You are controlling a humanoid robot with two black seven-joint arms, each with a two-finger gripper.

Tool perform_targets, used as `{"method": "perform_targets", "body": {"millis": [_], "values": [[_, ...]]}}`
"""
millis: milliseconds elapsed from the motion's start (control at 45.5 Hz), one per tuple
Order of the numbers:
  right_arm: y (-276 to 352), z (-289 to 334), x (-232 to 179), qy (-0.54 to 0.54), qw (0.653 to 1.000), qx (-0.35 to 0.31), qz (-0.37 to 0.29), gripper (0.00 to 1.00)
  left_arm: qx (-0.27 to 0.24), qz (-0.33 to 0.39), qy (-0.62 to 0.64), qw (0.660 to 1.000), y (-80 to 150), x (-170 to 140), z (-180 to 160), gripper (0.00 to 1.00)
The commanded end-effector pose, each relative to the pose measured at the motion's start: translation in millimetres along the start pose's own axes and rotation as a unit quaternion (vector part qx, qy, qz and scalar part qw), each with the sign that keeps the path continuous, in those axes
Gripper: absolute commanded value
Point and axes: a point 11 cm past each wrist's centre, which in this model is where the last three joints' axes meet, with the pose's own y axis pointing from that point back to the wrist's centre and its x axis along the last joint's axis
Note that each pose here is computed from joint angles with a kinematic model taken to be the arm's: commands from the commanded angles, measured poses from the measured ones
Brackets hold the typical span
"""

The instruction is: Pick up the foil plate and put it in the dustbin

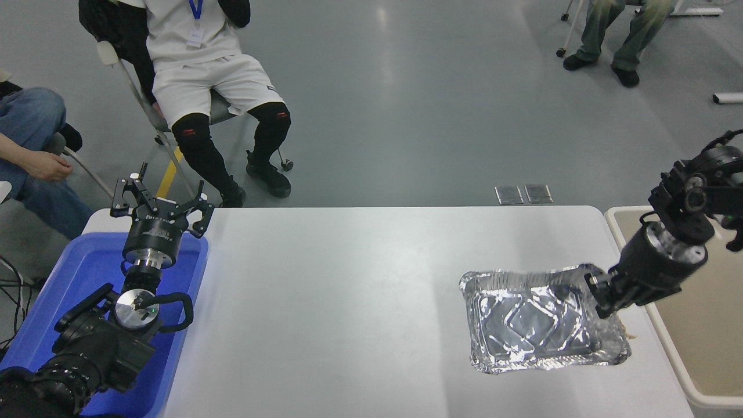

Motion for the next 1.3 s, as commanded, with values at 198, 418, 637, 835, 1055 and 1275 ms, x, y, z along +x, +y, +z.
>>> {"method": "perform_targets", "body": {"millis": [198,418,637,835,1055,1275], "values": [[98,-7,35,0.030,0.992,-0.050,0.111,0.00,0.000,0.000,0.000,1.000,0,0,0,0.99],[125,-6,40,0.032,0.987,-0.066,0.142,0.00,0.000,0.000,0.000,1.000,0,0,0,0.99],[133,2,39,0.025,0.985,-0.080,0.149,0.00,0.000,0.000,0.000,1.000,0,0,0,0.99],[136,17,38,0.006,0.984,-0.084,0.154,0.00,0.000,0.000,0.000,1.000,0,0,0,0.99],[142,60,37,-0.060,0.979,-0.076,0.177,0.00,0.000,0.000,0.000,1.000,0,0,0,0.99],[152,127,36,-0.160,0.959,-0.071,0.223,0.00,0.000,0.000,0.000,1.000,0,0,0,0.99]]}}
